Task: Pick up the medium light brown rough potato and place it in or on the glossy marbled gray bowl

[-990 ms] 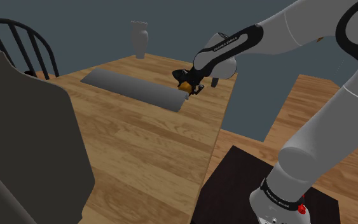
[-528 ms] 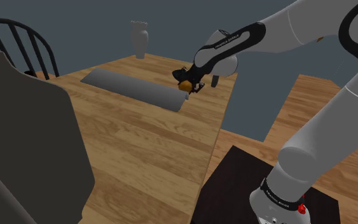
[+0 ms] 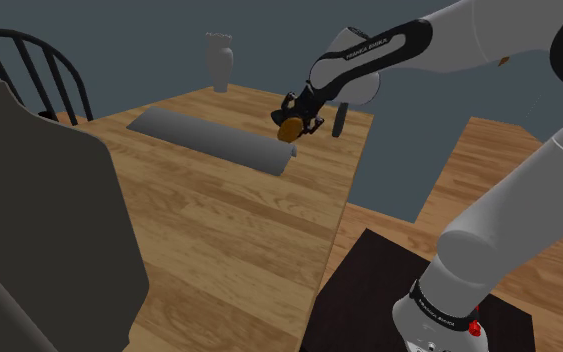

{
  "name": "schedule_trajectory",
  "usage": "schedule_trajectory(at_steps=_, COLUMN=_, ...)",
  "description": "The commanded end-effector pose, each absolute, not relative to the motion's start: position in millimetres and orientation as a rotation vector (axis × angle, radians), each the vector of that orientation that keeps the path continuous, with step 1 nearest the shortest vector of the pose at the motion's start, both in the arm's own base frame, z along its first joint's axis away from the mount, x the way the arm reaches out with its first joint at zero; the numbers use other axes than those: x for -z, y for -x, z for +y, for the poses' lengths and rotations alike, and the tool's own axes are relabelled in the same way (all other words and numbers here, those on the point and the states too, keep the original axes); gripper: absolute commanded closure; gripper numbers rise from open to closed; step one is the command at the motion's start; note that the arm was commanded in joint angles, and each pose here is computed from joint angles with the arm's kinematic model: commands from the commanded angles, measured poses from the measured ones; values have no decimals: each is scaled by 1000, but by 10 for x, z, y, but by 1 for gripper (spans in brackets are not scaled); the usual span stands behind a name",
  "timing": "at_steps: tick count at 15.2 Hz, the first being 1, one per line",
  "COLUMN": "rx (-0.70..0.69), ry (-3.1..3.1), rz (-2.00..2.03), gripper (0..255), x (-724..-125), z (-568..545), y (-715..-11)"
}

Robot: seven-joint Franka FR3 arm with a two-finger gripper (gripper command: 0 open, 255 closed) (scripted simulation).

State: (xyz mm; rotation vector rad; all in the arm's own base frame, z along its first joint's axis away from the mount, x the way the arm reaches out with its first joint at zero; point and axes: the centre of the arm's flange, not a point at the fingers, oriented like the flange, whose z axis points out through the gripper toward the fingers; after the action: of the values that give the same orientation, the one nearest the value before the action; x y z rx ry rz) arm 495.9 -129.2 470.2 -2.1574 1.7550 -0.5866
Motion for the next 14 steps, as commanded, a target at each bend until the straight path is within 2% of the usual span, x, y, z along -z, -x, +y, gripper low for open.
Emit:
schedule_trajectory(at_steps=1, rx=586, ry=2158, rz=1755, gripper=255, x=-4803, z=-1292, y=-4954)
schedule_trajectory(at_steps=12, rx=586, ry=2158, rz=1755, gripper=255, x=-5383, z=-1292, y=-4954)
schedule_trajectory(at_steps=14, rx=586, ry=2158, rz=1755, gripper=255, x=-5386, z=-1496, y=-5122)
